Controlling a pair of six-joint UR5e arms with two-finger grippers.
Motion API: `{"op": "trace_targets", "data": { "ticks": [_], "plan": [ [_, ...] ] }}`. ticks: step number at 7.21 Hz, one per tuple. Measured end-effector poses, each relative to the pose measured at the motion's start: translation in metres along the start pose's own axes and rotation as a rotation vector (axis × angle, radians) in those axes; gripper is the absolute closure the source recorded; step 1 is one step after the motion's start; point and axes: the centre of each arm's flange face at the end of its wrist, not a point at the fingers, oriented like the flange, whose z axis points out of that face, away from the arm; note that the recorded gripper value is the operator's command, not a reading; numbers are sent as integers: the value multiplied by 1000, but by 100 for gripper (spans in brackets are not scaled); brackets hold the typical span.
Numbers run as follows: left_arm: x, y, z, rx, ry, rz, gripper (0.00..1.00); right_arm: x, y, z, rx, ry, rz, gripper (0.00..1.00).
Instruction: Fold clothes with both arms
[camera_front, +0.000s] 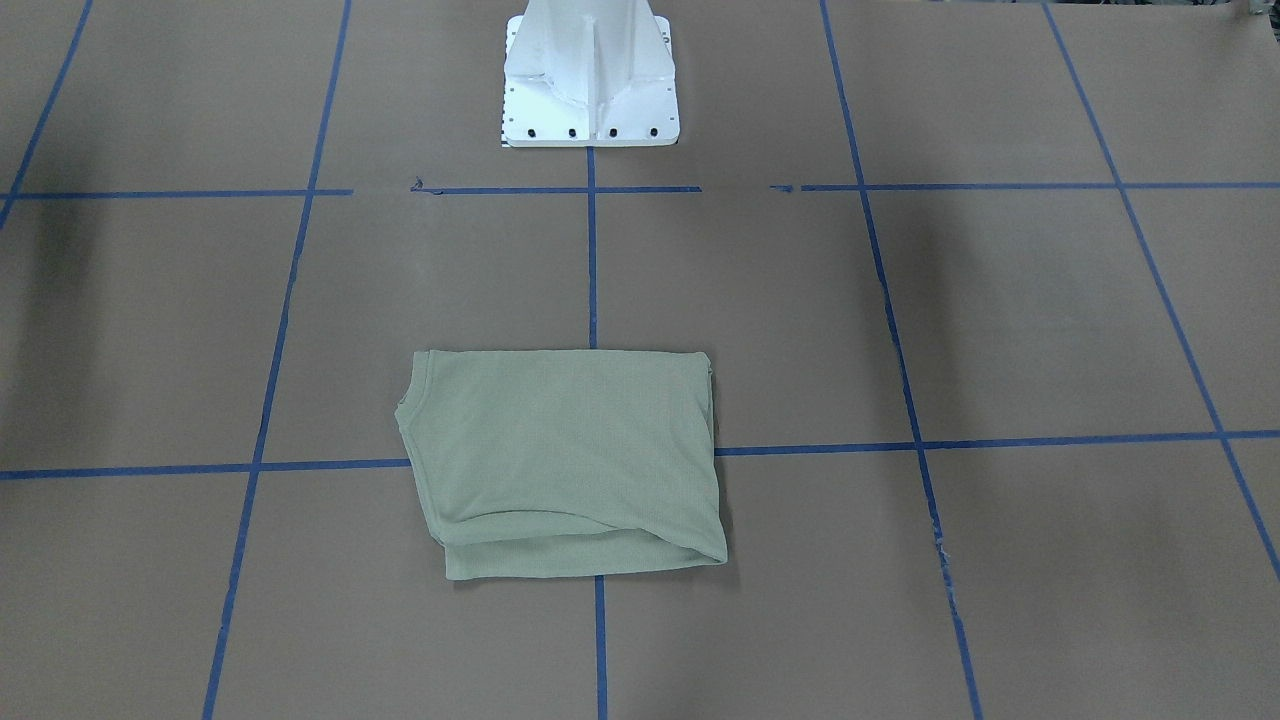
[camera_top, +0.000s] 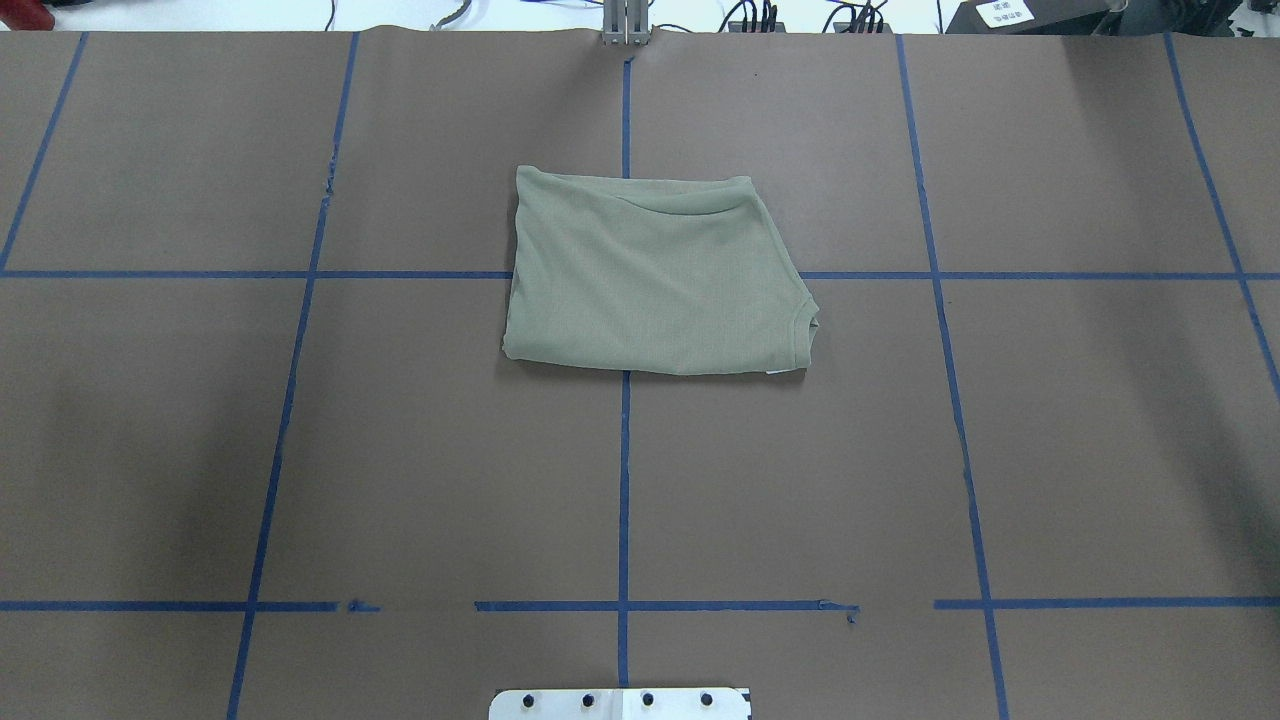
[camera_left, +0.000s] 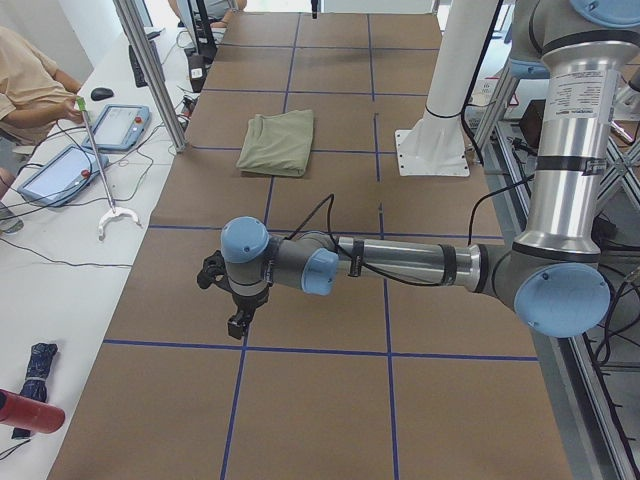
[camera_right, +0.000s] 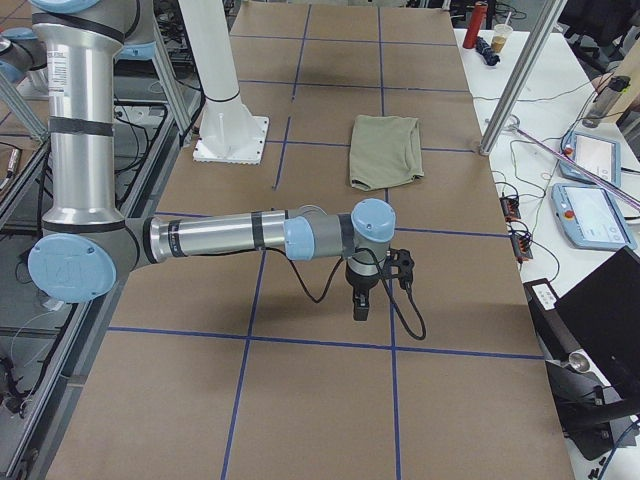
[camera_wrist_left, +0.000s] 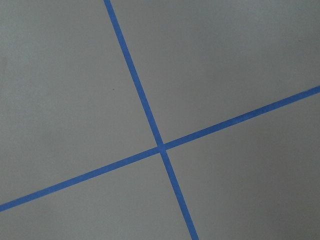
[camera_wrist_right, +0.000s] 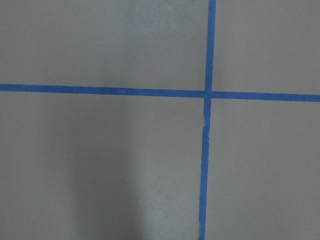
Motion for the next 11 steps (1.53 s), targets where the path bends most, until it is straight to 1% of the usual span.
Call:
{"op": "trace_targets", "data": {
  "ticks": [5, 11],
  "plan": [
    [2, -1, -2, 5, 0, 10, 0, 19, 9, 3, -3, 0, 5, 0],
    [4, -2, -4, 8, 0, 15, 0, 18, 7, 2, 1, -6, 4, 0]
  ]
}}
